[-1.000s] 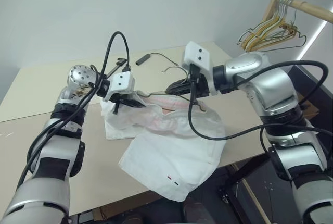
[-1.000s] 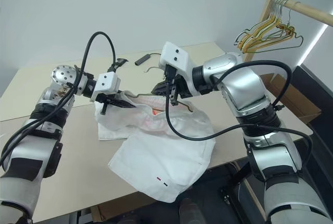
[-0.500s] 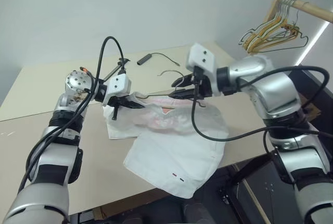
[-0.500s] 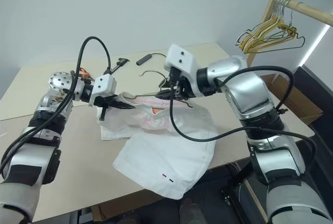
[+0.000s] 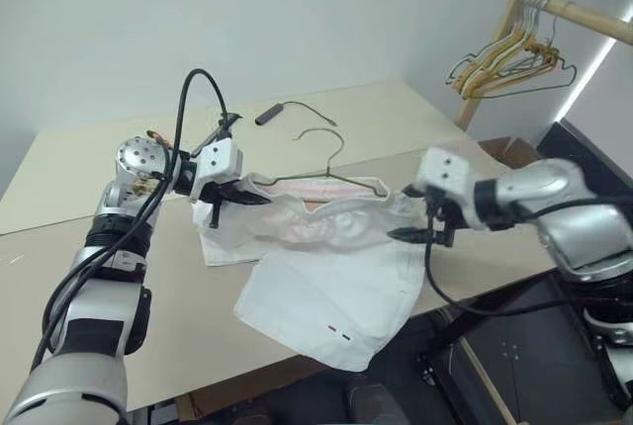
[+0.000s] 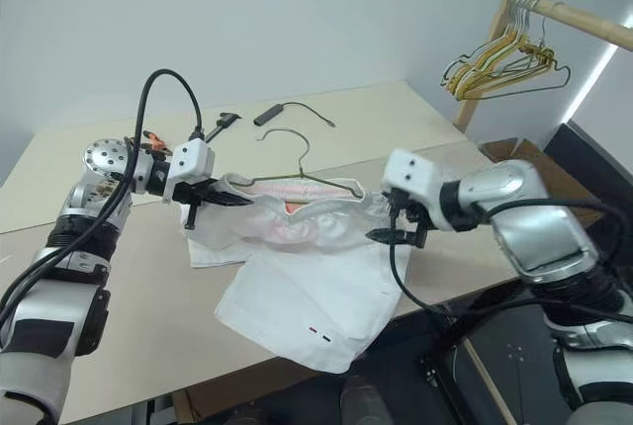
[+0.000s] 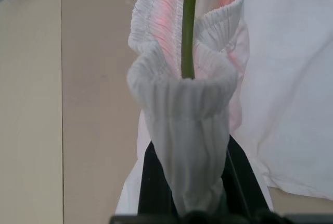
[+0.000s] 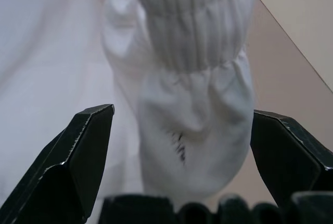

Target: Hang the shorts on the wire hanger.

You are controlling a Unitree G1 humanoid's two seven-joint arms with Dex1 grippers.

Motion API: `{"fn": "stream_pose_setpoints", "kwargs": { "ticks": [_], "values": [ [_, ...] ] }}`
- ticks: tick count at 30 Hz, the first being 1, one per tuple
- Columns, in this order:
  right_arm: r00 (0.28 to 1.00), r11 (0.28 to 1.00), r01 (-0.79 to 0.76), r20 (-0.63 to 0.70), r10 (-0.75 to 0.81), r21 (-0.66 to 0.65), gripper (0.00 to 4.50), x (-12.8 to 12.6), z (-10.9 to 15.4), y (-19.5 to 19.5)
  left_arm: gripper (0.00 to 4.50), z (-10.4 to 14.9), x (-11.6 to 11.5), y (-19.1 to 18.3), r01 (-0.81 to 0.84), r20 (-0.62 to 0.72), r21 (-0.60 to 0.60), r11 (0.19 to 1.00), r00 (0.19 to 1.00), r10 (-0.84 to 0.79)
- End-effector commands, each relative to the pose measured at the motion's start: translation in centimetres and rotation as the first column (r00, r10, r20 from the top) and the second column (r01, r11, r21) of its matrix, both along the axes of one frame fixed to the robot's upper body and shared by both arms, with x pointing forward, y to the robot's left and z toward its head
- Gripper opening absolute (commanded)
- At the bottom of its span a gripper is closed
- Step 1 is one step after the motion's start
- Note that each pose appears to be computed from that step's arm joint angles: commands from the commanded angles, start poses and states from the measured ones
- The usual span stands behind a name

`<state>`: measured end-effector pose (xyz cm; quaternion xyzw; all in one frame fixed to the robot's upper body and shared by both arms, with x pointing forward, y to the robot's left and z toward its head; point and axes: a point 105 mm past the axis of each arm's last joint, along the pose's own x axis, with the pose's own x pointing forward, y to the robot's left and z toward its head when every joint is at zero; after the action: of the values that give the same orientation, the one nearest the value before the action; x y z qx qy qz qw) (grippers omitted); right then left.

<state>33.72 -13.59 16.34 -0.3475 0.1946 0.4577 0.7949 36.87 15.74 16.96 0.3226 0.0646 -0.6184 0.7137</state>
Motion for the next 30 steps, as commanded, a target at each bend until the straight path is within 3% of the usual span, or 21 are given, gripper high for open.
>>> {"fn": "stream_pose_setpoints", "kwargs": {
  "ticks": [1, 13, 14, 16, 21, 26, 28, 30],
  "values": [
    [0.995, 1.000, 0.016, 0.095, -0.014, -0.019, 3.92, 1.8, 1.3, 0.7, 0.00, 1.6, 0.2, -0.5, 0.008, 0.055, -0.031, 0.999, 0.998, -0.006],
    [0.997, 0.994, -0.070, 0.045, 0.067, 0.083, 0.00, 0.6, 2.4, 1.9, 0.00, 1.2, -0.3, -0.6, 0.019, 0.057, -0.020, 1.000, 0.998, -0.018],
    [0.997, 0.992, -0.074, 0.029, 0.071, 0.099, 0.00, 0.4, 2.4, 2.0, 0.54, 1.2, -0.4, -0.6, 0.024, 0.047, -0.021, 0.999, 0.999, -0.023],
    [0.997, 0.987, -0.073, -0.010, 0.075, 0.143, 0.00, -0.1, 2.4, 2.0, 0.97, 1.3, -0.6, -0.8, 0.035, 0.033, -0.036, 0.999, 0.999, -0.034],
    [0.990, 0.971, -0.053, -0.114, 0.082, 0.232, 0.00, -2.0, 1.7, 1.6, 2.53, 2.2, -1.0, -1.0, 0.058, 0.046, -0.063, 0.996, 0.997, -0.055],
    [0.968, 0.946, 0.110, -0.249, -0.032, 0.304, 0.00, -3.4, -0.3, 0.6, 4.07, 5.0, -1.7, -1.8, 0.125, 0.117, -0.104, 0.987, 0.987, -0.112],
    [0.948, 0.914, 0.206, -0.302, -0.098, 0.349, 0.00, -3.7, -1.1, 0.1, 4.48, 5.9, -1.7, -2.1, 0.123, 0.148, -0.112, 0.986, 0.983, -0.106],
    [0.920, 0.866, 0.319, -0.344, -0.186, 0.385, 0.00, -3.8, -1.7, -0.9, 4.48, 7.0, -1.7, -2.3, 0.101, 0.148, -0.166, 0.981, 0.986, -0.076]
  ]
}}
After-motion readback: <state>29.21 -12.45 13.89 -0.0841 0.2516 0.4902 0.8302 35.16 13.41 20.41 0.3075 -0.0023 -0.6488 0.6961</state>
